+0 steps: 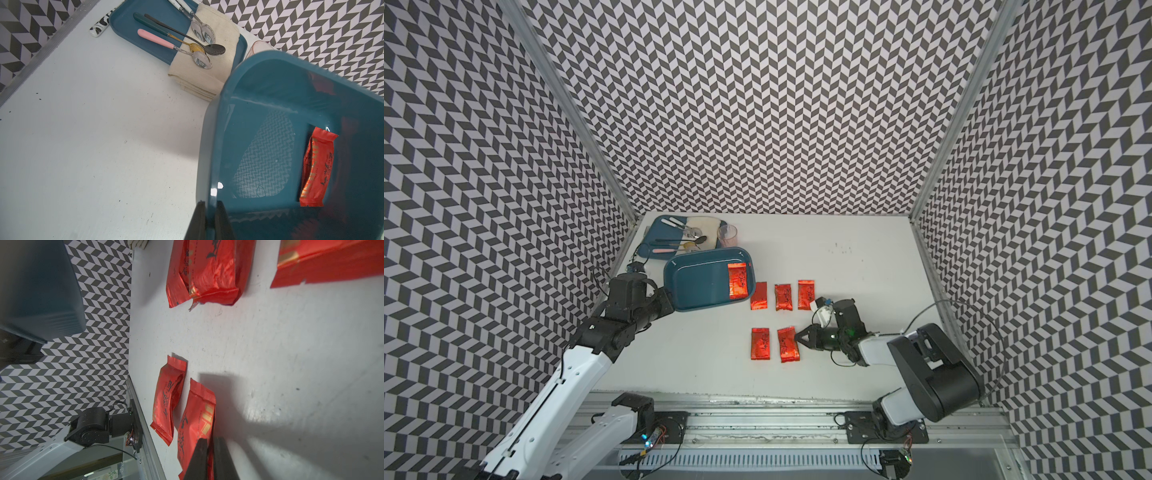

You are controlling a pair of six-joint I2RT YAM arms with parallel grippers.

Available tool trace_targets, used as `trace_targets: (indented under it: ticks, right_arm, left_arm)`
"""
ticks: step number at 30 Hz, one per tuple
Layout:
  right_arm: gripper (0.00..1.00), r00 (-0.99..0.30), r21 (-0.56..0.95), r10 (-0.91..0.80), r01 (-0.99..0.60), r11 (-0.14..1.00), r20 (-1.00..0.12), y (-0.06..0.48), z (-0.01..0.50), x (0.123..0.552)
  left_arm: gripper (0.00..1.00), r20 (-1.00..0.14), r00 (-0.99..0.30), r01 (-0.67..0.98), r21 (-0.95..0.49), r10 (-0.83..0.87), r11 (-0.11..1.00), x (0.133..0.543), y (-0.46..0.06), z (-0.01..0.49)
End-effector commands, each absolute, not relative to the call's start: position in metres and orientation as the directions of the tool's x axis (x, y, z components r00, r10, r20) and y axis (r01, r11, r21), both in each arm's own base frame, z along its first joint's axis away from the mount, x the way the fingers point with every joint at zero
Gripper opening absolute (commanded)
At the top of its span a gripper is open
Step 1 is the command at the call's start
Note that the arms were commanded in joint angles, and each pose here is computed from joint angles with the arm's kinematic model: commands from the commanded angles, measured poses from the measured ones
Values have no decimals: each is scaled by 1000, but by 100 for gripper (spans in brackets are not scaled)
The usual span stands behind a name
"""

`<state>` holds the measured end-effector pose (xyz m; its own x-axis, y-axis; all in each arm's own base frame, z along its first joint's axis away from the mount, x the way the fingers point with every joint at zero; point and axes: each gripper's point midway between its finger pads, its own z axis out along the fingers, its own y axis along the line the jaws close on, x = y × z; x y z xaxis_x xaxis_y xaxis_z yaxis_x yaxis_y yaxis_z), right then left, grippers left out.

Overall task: Take the tea bags out of the storage box
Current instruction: Place the tea bag at the center of the board.

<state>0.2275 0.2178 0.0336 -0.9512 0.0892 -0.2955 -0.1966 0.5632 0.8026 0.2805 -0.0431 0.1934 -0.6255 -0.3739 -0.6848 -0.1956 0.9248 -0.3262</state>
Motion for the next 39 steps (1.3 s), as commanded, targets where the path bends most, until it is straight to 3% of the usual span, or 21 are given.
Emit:
trace_targets:
  ticks: [1,7,12,21,34,39]
  right_arm:
    - [13,-932,796,90,-246,553,-350,219,40,236]
    - [19,-925,776,113,-234,585,-364,213,38,241]
    - [53,-907,763,119,-261,591,-403,211,53,241]
    - [88,-860,540,22,-300,786,-510,213,63,232]
    - [91,-879,217,-163,-284,934,-449,241,36,227]
    - [90,-880,183,-186,-289,940,-437,247,32,229]
  left_arm:
    - [0,-704,-599,-175,-349,-381,920,285,-47,204]
    - [0,-705,-597,-175,-351,-382,920,285,-47,204]
    - [0,-705,-598,-174,-351,-382,920,284,-47,204]
    - [0,-705,-598,-173,-351,-381,920,285,-47,204]
    - [0,-706,-598,-171,-351,-380,921,284,-48,204]
    - [0,-705,-600,-168,-350,-377,922,284,-48,204]
